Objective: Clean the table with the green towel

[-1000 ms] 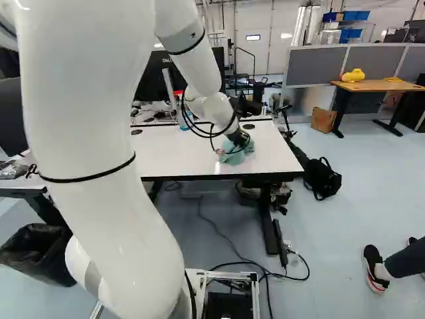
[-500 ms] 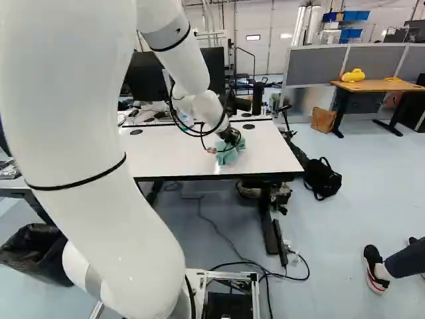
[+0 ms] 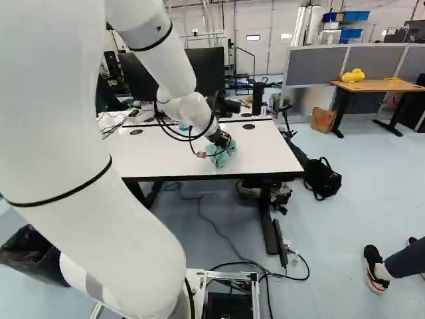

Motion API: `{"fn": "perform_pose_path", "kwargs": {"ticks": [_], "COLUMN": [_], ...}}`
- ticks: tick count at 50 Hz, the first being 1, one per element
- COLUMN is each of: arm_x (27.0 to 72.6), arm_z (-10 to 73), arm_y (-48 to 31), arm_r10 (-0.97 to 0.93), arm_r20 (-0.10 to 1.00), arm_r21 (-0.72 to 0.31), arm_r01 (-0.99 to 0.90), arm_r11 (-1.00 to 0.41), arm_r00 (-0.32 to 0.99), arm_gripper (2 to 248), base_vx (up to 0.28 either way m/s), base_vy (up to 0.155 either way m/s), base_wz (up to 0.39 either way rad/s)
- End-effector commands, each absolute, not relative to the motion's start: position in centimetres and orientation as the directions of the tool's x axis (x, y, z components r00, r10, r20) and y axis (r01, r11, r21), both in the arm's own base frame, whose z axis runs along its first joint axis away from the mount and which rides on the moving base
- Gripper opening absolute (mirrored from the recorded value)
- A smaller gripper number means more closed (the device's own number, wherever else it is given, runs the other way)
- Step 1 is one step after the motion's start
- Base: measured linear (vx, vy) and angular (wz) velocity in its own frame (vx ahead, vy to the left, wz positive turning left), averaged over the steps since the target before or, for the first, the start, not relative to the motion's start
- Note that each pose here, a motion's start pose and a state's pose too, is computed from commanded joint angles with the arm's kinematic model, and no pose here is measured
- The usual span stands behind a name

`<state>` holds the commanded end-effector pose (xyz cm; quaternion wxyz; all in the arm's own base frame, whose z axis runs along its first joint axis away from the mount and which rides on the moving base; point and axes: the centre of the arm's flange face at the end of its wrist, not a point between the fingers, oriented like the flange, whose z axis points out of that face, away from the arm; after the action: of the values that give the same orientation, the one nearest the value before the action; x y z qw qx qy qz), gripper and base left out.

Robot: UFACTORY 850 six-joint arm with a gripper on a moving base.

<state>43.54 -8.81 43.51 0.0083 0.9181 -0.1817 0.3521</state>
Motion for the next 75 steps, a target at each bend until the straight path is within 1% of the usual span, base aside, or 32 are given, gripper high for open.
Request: {"fn": "perform_pose_path", "kwargs": {"ticks": [40, 56, 75], "arm_x": [43.2, 43.4, 43.5], "arm_z": [43.9, 45.6, 45.6], "arm_y": [-8.1, -5.8, -2.8], "arm_r10": [-0.317, -0.277, -0.23], "arm_r20": [0.655, 0.684, 0.684], "arm_r21": [-0.114, -0.12, -0.12], "arm_r01": [-0.325, -0.271, -0.205], "arm_r11": [-0.939, -0.955, -0.971], "arm_r00": [0.686, 0.675, 0.693], "arm_gripper": [40, 40, 40], "base_vx": [0.0, 0.0, 0.0], "base_vy": [0.0, 0.0, 0.0], "base_wz": [0.0, 0.0, 0.0]}}
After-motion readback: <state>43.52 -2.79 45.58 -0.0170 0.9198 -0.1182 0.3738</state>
